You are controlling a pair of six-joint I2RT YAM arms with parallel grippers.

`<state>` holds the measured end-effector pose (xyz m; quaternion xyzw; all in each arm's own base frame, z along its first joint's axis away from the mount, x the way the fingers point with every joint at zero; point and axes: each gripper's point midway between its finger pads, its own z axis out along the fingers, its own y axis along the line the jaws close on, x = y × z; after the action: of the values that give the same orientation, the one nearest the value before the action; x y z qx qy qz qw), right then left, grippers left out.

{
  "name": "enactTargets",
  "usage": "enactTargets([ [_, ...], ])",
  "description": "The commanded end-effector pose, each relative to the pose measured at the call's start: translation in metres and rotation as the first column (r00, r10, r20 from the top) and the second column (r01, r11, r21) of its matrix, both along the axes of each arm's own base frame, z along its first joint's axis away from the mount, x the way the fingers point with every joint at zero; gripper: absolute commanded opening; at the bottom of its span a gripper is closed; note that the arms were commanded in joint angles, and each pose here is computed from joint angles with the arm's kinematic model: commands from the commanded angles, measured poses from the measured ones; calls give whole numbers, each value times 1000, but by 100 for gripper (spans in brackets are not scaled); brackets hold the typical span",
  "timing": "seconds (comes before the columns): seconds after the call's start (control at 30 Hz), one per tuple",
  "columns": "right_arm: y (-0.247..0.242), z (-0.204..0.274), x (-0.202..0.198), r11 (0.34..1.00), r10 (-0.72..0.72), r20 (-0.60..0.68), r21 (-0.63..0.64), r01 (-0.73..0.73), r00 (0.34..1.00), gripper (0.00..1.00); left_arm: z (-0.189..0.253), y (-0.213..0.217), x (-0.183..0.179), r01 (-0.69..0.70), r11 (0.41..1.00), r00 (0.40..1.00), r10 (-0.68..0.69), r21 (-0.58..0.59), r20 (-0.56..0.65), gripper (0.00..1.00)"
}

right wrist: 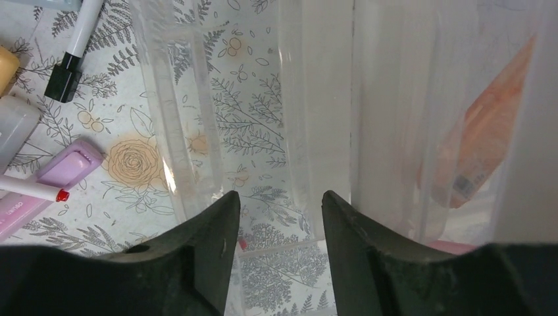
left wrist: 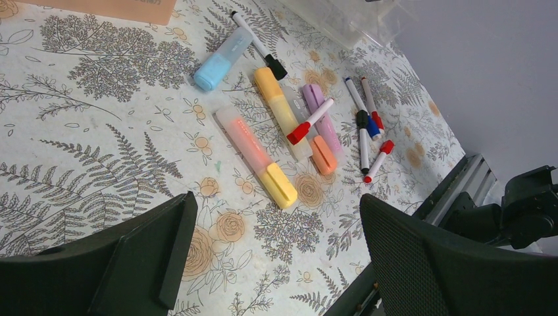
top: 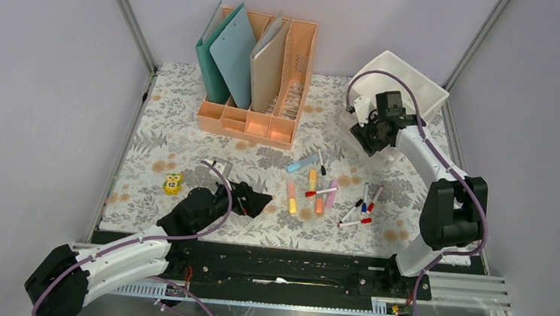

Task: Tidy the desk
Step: Open the drawer in the storage box.

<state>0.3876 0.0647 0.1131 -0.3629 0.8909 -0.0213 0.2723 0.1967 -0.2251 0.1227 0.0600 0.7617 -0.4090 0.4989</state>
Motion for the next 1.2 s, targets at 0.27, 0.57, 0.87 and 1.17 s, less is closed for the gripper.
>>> enactTargets([
  [0.27, 13, 44, 0, 995, 15, 70, 93, -22, 997, 63, 15, -9, 0, 39, 998, 999, -37, -47, 27, 99],
  [0.57, 51, 139, -41, 929, 103, 243, 324, -181, 965, 68, -1, -20, 2, 32, 999, 995, -34, -33, -92, 99],
  [0.87, 97, 147, -127, 726, 278, 285, 563, -395, 917, 88, -17, -33, 10, -125, 971, 977, 157, 206, -145, 99],
  [1.17, 79, 115, -146, 747, 227, 244, 577, -329, 943, 88, -45, -58, 29, -251, 859, 911, 366, 446, -192, 99],
])
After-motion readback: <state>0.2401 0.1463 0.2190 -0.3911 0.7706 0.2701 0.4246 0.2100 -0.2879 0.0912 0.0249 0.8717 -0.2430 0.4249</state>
